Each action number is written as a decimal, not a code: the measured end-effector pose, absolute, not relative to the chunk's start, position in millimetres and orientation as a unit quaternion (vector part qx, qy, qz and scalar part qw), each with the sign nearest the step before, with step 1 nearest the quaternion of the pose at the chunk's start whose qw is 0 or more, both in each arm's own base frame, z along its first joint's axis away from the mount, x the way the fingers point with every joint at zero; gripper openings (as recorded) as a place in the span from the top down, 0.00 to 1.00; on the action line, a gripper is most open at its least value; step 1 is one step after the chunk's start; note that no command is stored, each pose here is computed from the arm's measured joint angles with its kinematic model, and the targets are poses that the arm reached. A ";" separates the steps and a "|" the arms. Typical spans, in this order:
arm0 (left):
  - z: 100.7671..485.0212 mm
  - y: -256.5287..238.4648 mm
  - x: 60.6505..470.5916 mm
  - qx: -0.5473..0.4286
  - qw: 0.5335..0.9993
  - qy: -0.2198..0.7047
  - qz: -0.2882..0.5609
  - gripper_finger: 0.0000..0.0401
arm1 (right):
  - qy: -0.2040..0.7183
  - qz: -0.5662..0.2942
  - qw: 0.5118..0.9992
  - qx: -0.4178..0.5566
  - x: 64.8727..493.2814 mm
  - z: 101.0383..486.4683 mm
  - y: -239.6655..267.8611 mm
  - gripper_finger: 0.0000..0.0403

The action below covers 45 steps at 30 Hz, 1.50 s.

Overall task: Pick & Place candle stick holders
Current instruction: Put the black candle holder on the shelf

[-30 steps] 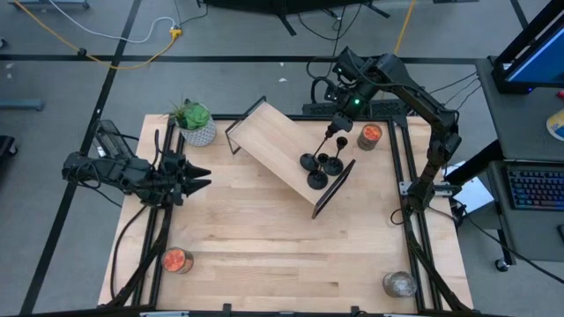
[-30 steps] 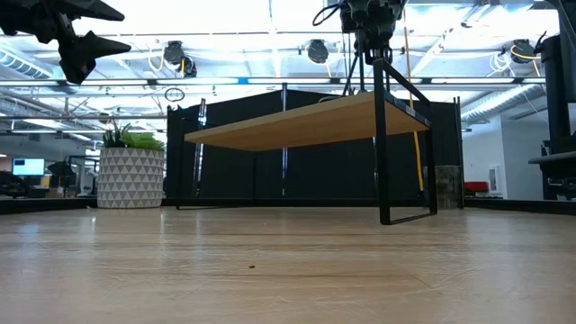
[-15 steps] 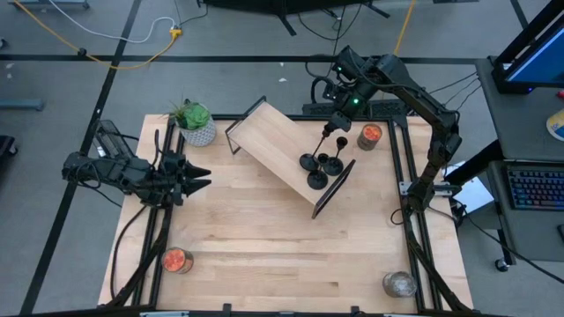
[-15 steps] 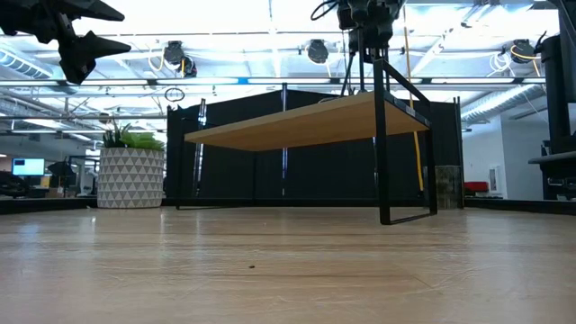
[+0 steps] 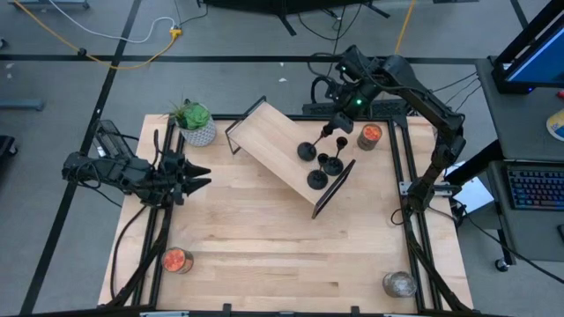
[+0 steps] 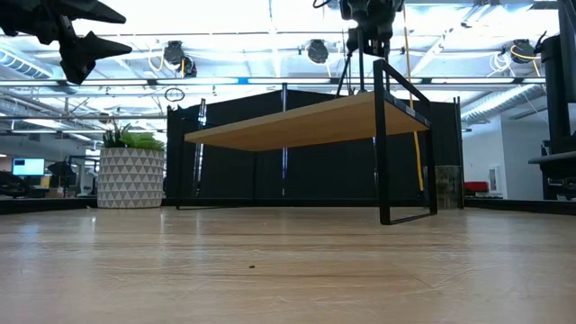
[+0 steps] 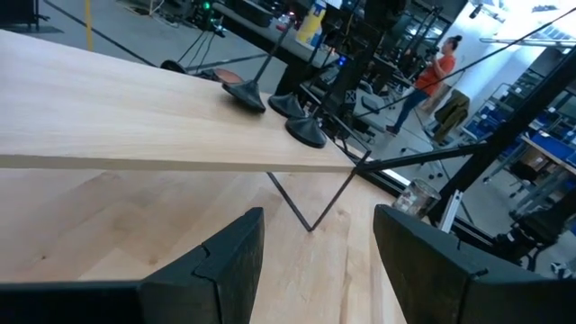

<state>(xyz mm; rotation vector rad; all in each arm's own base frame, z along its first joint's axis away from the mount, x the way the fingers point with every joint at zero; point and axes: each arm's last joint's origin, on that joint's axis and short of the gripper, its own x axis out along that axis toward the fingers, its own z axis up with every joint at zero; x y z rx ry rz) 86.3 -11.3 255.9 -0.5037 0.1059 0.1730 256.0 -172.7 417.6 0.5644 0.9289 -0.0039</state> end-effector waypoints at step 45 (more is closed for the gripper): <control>255.9 -11.3 86.3 -0.252 0.963 0.052 0.085 0.46 | 0.444 0.022 0.832 0.332 252.3 417.1 -168.5 0.99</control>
